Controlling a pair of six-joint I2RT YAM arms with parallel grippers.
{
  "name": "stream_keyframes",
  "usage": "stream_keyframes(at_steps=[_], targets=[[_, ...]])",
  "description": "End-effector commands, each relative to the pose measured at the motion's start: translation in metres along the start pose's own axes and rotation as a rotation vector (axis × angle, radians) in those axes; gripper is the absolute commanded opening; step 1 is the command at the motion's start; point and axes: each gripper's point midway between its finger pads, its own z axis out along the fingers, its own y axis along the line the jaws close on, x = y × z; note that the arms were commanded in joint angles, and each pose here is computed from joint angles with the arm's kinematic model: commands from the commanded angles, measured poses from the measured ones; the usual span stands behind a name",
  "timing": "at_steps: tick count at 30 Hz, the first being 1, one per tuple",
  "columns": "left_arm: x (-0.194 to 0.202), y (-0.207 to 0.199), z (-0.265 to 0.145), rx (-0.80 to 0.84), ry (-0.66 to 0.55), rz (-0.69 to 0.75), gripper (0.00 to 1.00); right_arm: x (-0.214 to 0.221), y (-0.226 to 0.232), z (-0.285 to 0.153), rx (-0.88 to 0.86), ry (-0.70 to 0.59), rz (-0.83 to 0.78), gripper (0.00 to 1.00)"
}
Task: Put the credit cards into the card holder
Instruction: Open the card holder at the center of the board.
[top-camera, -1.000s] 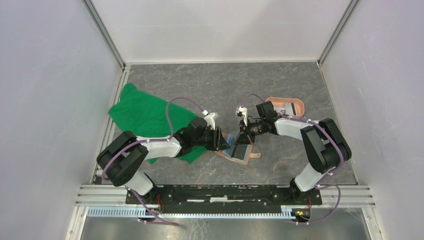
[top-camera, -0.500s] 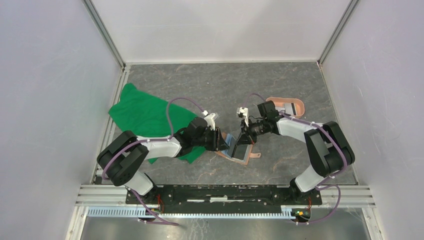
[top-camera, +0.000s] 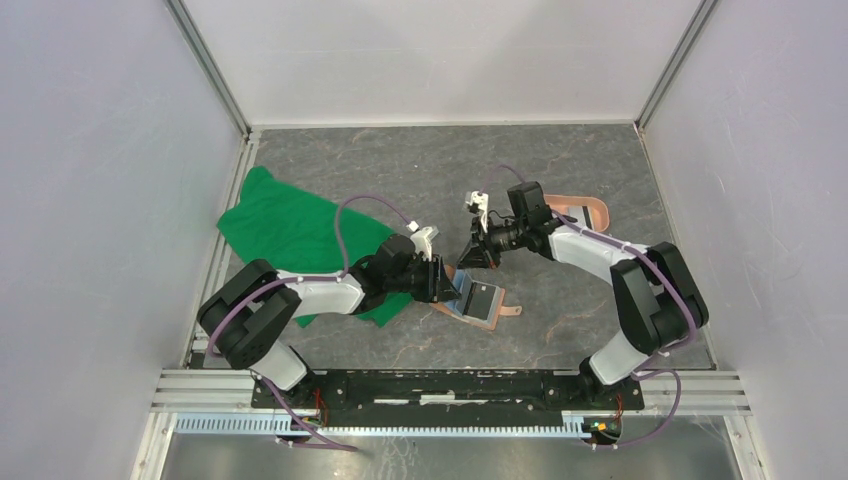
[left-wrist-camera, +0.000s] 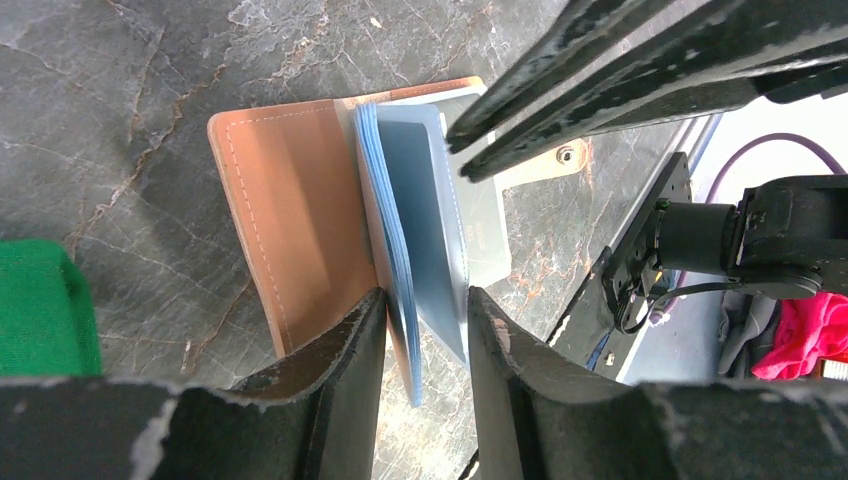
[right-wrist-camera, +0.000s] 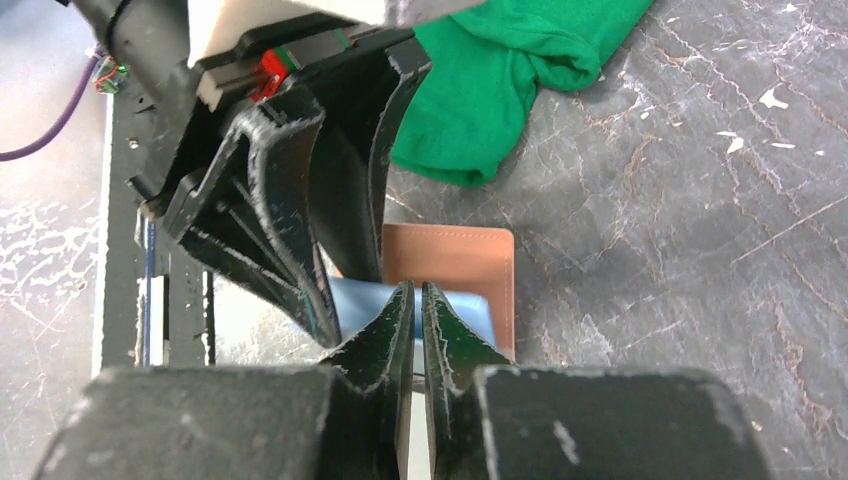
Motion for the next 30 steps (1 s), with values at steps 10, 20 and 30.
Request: stream_keyframes(at_steps=[10, 20, 30], targets=[[-0.005, -0.009, 0.0, 0.042, -0.011, 0.043, 0.47, 0.036, -0.012, 0.008, 0.066, 0.188, -0.028, 0.09], [-0.003, 0.002, -0.003, -0.001, -0.026, 0.031, 0.53, 0.059, 0.004, -0.009, 0.071, 0.262, -0.08, 0.08], [-0.004, -0.01, 0.0, 0.071, -0.031, 0.031, 0.55, 0.079, 0.037, -0.022, -0.044, 0.296, -0.141, 0.07]])
